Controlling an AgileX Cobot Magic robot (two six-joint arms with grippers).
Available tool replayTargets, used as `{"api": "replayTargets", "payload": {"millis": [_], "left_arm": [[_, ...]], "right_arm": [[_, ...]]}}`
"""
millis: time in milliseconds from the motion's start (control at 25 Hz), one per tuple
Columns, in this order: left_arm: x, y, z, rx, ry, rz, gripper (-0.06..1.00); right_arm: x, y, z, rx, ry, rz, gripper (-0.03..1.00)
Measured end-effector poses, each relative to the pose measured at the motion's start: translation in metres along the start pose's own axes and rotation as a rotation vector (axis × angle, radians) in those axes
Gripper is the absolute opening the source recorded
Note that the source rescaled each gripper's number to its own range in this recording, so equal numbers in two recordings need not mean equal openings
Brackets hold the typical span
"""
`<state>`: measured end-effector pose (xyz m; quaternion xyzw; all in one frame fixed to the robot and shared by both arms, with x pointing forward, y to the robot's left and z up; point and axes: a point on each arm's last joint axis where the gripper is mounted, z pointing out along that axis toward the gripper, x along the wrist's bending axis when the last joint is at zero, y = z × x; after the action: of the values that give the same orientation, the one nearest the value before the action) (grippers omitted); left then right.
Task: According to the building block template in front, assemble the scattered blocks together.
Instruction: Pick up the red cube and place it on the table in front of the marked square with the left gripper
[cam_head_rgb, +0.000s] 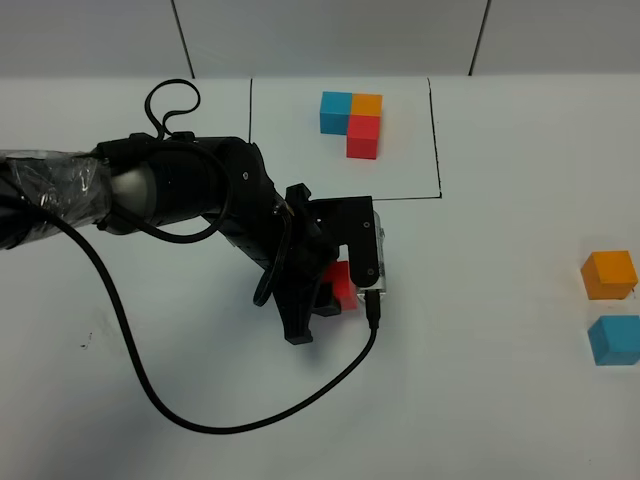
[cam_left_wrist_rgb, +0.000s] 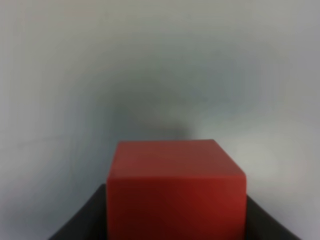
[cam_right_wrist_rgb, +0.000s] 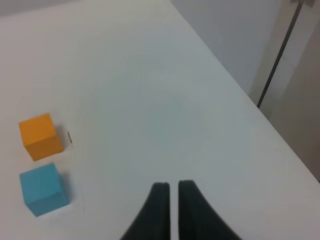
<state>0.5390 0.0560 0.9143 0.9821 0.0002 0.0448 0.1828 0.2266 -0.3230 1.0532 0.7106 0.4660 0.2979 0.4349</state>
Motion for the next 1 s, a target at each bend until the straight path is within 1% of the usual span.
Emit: {"api": "replayTargets", "payload": {"millis": [280, 600, 1000], "left_arm": [[0.000, -0.001, 0.001, 0.003, -0.003, -0.030, 0.54], [-0.002, -0.009, 0.025, 0.042, -0.051, -0.047, 0.54], [-0.001, -0.011, 0.033, 0.047, -0.054, -0.057, 0.54]], "right_arm": [[0.000, 0.000, 0.000, 0.000, 0.000, 0.000, 0.00], [0.000, 0.000, 0.000, 0.000, 0.000, 0.000, 0.00], [0.000, 0.000, 0.000, 0.000, 0.000, 0.000, 0.00]]}}
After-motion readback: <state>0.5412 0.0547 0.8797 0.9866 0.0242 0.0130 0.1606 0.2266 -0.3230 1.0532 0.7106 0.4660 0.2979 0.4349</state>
